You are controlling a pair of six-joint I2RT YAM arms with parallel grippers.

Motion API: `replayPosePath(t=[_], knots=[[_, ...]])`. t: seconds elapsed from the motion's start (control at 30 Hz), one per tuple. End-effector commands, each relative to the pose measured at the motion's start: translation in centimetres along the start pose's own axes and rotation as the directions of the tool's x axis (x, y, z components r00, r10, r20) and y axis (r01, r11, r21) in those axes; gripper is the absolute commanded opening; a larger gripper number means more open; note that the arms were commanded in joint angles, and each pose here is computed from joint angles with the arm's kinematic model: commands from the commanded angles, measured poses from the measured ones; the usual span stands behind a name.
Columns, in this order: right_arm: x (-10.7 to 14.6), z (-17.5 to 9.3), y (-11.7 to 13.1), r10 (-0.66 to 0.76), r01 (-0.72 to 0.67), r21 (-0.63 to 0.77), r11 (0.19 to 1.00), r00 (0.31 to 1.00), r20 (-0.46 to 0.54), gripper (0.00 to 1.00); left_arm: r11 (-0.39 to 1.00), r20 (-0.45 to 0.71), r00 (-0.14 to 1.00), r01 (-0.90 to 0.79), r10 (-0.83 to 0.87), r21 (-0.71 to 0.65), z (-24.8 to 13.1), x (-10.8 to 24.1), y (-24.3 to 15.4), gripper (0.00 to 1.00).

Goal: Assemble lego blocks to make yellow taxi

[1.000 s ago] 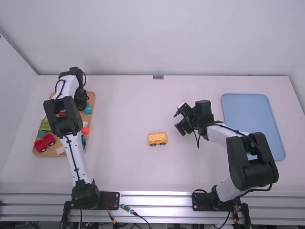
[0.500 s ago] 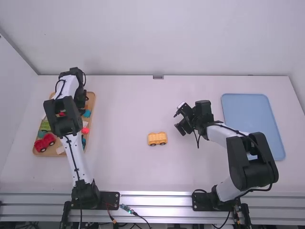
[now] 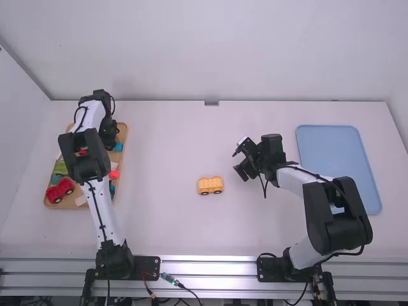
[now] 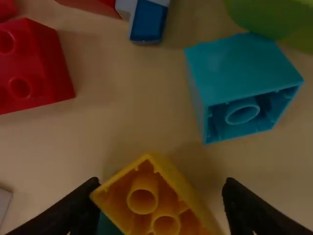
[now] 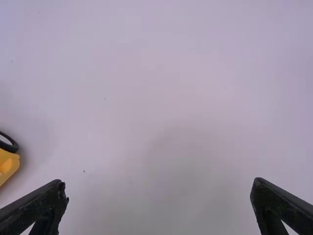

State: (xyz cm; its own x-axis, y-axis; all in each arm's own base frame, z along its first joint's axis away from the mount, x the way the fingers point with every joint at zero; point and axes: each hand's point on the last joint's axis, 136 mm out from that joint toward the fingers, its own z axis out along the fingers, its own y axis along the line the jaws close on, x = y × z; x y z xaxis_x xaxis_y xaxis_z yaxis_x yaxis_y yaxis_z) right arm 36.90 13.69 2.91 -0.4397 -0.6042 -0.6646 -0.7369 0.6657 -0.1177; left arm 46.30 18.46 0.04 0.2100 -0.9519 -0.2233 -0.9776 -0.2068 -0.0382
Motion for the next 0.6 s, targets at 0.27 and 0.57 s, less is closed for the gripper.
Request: replayPosePath(t=[0.27,0.57], knots=[[-0.8,-0.6,-0.2,-0.003,0.003,0.009,1.0,1.0,0.019,0.99,1.0,0.031,1.0,0.003,-0.003,-0.01,-0.2,-0.8,0.4,0.53],[-0.7,-0.6,-0.1,-0.002,0.002,0.007,1.0,1.0,0.016,0.99,1.0,0.078,0.997,0.003,-0.001,-0.023,-0.2,-1.6,0.7,0.46]])
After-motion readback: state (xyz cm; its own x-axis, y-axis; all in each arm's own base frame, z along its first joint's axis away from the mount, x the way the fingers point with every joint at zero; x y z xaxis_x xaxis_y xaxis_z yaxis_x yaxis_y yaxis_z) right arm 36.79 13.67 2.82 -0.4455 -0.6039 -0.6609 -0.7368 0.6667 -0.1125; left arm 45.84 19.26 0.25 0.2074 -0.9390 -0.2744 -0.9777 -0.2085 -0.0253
